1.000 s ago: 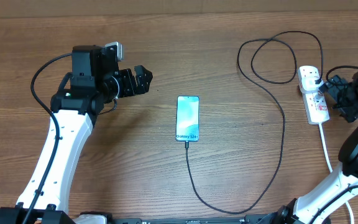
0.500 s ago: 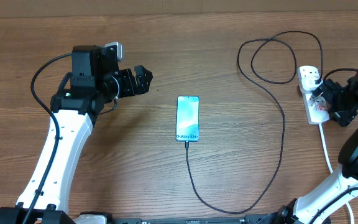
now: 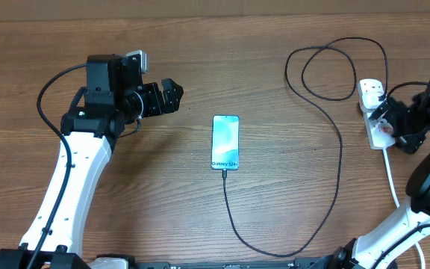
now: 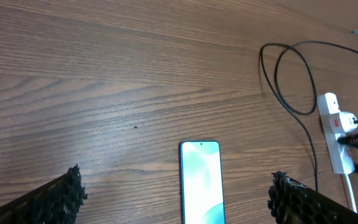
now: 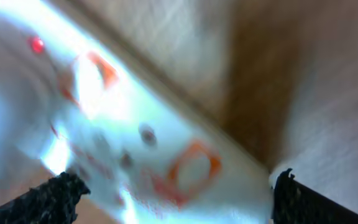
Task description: Plug charger to phone and switch on socket
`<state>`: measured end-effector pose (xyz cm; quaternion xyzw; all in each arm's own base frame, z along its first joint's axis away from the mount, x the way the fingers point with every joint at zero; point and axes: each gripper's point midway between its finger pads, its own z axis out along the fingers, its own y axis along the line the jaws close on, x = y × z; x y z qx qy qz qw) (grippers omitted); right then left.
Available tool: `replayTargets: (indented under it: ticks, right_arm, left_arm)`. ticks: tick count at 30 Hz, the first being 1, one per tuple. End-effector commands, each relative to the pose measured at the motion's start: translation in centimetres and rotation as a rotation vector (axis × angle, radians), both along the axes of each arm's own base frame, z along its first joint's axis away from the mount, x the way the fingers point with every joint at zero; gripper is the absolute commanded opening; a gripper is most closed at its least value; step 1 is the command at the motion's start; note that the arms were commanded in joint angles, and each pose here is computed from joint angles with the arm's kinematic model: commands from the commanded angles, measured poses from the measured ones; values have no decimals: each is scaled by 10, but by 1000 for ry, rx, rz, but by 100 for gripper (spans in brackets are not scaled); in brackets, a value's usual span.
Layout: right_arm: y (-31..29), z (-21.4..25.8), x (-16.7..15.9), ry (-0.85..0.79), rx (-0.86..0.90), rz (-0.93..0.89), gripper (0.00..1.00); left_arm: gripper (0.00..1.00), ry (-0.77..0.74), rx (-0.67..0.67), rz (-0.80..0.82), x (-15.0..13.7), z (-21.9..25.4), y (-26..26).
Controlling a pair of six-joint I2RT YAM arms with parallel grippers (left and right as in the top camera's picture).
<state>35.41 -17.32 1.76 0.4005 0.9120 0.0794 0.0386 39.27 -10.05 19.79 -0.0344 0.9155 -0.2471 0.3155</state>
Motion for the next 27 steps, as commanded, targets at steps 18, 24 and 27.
replayTargets:
  ticks: [18,24,27]
  right_arm:
    - [-14,44,19,-119,-87,5,100]
    - [-16,44,21,-128,-92,5,100]
    - [-16,44,21,-127,-92,5,100]
  left_arm:
    - [100,-15,-1,8,1,6,2]
    - [100,-15,-1,8,1,6,2]
    - [100,-15,-1,8,1,6,2]
